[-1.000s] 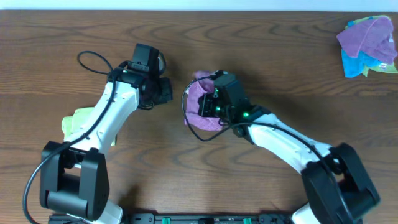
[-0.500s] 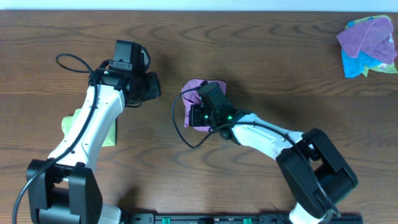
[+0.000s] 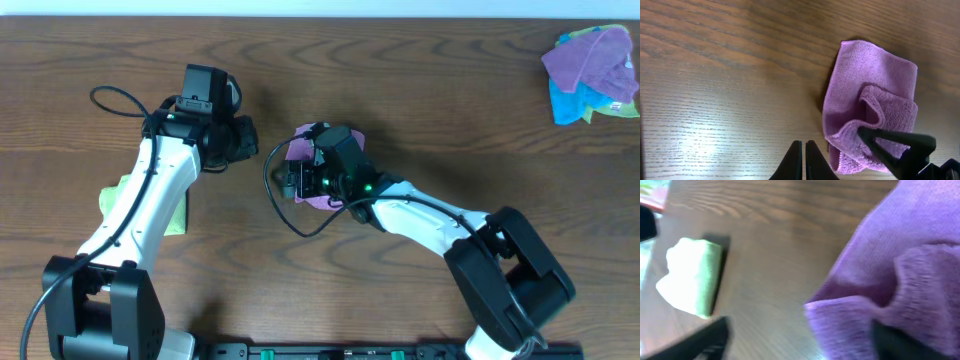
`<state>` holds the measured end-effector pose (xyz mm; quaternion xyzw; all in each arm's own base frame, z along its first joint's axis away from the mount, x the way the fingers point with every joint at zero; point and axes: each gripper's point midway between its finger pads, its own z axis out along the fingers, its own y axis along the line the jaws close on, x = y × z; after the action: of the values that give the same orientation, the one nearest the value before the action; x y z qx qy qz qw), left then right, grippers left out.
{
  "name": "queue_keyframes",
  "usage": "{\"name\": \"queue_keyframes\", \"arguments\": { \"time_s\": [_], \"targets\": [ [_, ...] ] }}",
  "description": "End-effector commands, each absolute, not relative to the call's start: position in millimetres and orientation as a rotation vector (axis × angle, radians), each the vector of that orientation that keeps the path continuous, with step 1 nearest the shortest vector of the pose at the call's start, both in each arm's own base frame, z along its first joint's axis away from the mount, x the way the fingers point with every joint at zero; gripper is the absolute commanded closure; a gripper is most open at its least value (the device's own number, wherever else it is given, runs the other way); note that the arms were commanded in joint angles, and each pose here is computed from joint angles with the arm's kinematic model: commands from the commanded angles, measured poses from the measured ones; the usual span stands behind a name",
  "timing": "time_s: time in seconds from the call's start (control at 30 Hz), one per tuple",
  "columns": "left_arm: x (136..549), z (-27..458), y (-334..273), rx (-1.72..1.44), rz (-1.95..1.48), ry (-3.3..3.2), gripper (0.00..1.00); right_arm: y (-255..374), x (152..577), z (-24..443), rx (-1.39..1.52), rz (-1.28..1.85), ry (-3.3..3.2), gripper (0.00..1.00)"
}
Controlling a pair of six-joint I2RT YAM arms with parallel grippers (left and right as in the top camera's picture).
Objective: Fold the cloth
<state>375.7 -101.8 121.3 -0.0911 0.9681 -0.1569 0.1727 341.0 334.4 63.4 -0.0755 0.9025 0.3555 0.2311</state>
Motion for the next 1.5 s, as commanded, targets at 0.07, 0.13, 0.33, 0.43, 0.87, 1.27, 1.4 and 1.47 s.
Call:
{"name": "queue_keyframes", "arguments": {
  "time_s": [0.07,0.13,0.33,0.43,0.87,1.27,1.4,1.47],
  "targets": [
    [374,126,-98,-0.25,-0.431,2.733,0.94,344,342,108,-0.25,1.057,2.39,0.01],
    [374,126,-98,-0.25,-0.432,2.733,0.94,334,345,125,-0.233,1.021,2.361,0.01],
    [374,128,-99,-0.249,-0.439,2.73,0.94,284,339,177,-0.302,0.845,2.301,0.01],
    [374,129,-100,-0.246,-0.45,2.73,0.94,256,330,195,-0.324,0.76,2.292,0.01],
    [365,134,-121,-0.213,-0.633,2.748,0.94,159,257,239,-0.227,0.512,2.344,0.01],
    [353,159,-132,-0.232,-0.752,2.715,0.94,96,178,199,0.023,0.594,2.151,0.01],
    [348,167,-142,-0.274,-0.869,2.71,0.94,83,172,190,0.056,0.587,2.045,0.01],
    [345,171,-145,-0.302,-0.908,2.709,0.94,79,171,184,0.068,0.581,2.018,0.01]
  ]
}}
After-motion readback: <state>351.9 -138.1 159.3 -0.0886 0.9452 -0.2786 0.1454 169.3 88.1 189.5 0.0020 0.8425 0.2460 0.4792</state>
